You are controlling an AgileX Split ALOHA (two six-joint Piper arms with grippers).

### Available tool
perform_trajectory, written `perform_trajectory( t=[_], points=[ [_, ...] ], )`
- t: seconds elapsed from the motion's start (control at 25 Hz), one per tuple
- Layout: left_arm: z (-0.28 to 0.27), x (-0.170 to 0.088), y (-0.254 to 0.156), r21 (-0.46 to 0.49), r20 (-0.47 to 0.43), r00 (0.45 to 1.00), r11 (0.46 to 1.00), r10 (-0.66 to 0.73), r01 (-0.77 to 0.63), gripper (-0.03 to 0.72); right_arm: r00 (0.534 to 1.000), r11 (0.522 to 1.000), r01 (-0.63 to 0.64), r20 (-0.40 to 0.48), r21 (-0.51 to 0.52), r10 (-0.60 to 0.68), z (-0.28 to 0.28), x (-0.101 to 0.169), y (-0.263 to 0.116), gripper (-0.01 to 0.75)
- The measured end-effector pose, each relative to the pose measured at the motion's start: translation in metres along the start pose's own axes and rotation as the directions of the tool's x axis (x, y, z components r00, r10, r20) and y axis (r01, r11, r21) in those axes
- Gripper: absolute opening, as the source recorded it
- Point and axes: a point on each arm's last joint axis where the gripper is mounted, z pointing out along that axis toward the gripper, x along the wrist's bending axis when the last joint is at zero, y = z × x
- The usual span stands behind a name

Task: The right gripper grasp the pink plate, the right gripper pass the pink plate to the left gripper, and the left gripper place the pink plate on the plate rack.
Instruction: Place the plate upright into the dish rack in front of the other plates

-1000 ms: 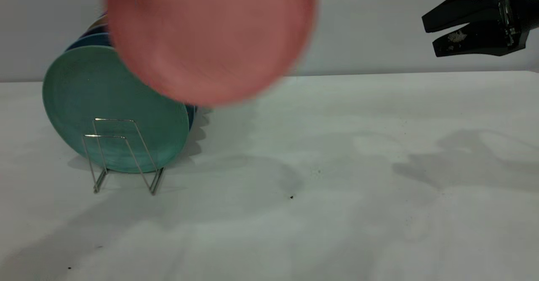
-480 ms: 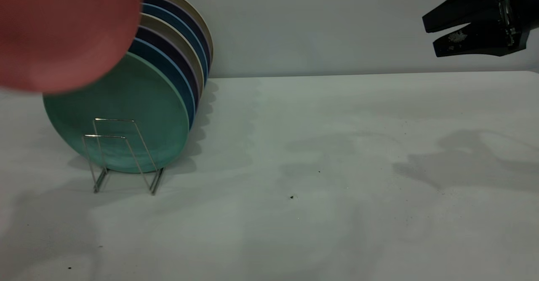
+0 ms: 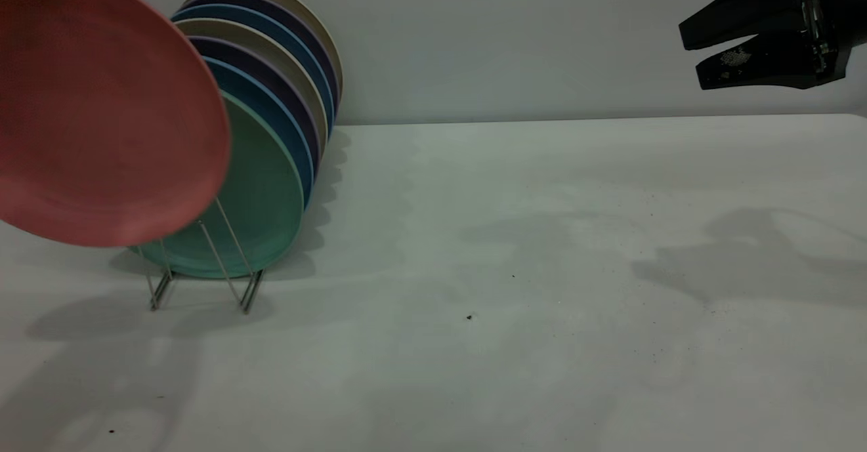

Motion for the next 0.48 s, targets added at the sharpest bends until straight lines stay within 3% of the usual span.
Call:
perform_trajectory(
  t=[0.16,0.48],
  points=[
    [0.005,-0.002,0.004,-0.021,0.028,0.999,1.0,0.021,-0.02,0.026,1.0,1.0,0.0,0.0,0.0,0.0,0.0,0.0,0.0,0.534],
    [-0.009,0.032,0.019,-0.135,0.04,0.999,0.991,0.026,-0.02,0.026,1.0,1.0,-0.001,0.0,-0.001,0.001,0.0,0.0,0.0,0.534]
  ],
)
